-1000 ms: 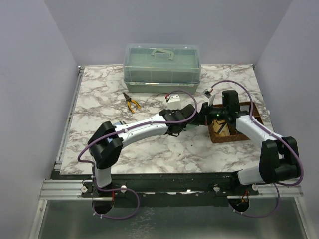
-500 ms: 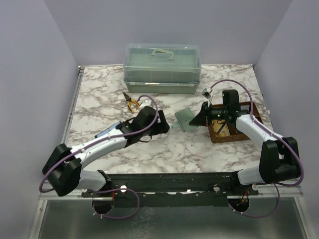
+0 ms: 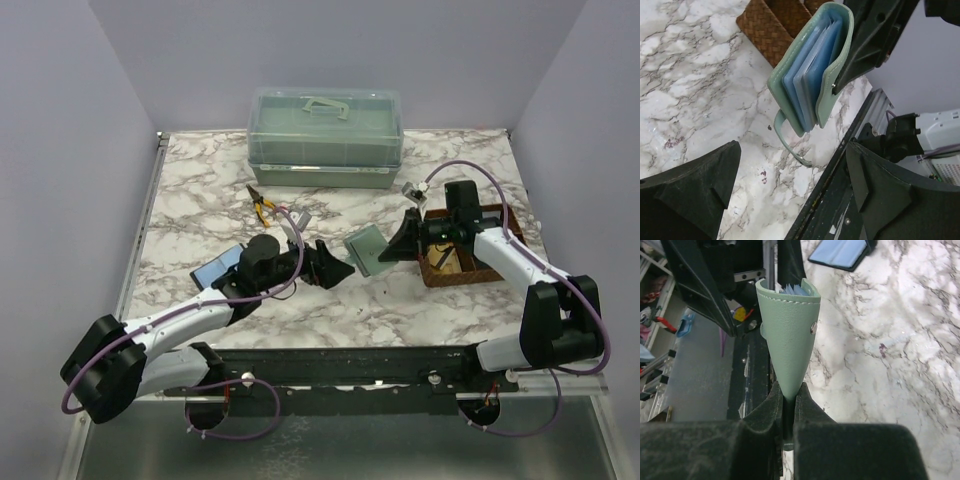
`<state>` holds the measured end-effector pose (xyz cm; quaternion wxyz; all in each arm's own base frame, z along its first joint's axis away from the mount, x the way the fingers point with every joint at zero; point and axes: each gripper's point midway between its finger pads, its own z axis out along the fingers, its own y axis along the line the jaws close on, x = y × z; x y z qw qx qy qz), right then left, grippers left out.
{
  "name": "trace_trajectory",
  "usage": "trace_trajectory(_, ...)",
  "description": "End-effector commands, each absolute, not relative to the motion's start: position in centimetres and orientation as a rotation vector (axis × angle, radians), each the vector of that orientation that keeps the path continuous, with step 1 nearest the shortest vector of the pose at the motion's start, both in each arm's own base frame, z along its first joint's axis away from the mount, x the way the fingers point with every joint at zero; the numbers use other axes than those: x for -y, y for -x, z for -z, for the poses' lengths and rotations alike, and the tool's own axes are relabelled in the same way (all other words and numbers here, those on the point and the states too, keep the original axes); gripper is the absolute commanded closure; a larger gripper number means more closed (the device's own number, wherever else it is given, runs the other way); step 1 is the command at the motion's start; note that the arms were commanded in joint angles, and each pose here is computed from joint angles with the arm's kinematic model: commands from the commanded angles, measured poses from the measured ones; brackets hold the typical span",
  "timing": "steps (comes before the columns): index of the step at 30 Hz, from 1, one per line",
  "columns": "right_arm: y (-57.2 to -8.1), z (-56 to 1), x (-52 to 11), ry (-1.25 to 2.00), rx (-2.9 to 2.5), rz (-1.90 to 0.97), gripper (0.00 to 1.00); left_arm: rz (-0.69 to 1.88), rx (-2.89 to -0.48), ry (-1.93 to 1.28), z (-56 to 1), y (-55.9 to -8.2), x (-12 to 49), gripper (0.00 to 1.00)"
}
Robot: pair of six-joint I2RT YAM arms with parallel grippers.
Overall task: Take the credit cards out of the card holder
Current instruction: Open the card holder.
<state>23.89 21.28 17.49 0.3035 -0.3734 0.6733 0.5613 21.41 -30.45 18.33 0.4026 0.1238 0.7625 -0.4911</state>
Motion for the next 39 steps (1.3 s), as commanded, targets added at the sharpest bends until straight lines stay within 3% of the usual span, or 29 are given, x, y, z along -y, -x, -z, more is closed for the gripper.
trace_trajectory(1, -22.0, -20.5, -21.6, 1.069, -1.608, -1.614, 1.00, 1.299, -1.681, -0.492, -21.6, -20.3, 31.0, 0.08)
trace_trajectory(4, -21.3, -21.2, -21.6, 1.083, -1.560, -1.656, 1.00, 1.305, -1.669, -0.497, -21.8, -20.2, 31.0, 0.26)
trace_trajectory(13, -20.7, -21.8, -21.5, 1.086, -1.518, -1.710, 1.00, 1.460, -1.611, -0.484, -22.6, -19.7, 32.6, 0.34)
trace_trajectory(17, -20.6, -21.9, -21.5, 1.087, -1.513, -1.714, 1.00, 1.496, -1.614, -0.513, -22.6, -19.7, 33.4, 0.60)
trace_trajectory(22, -20.6, -22.0, -21.5, 1.087, -1.512, -1.715, 1.00, 1.525, -1.608, -0.548, -22.8, -19.2, 33.7, 0.71)
trace_trajectory(24, -20.6, -21.9, -21.5, 1.085, -1.514, -1.717, 1.00, 1.525, -1.602, -0.543, -22.9, -19.1, 33.6, 0.70)
trace_trajectory(27, -20.6, -21.9, -21.5, 1.083, -1.515, -1.721, 1.00, 1.531, -1.595, -0.543, -23.1, -19.0, 33.5, 0.56)
trace_trajectory(39, -20.5, -21.9, -21.5, 1.076, -1.516, -1.740, 1.00, 1.560, -1.579, -0.531, -23.5, -19.2, 34.0, 0.62)
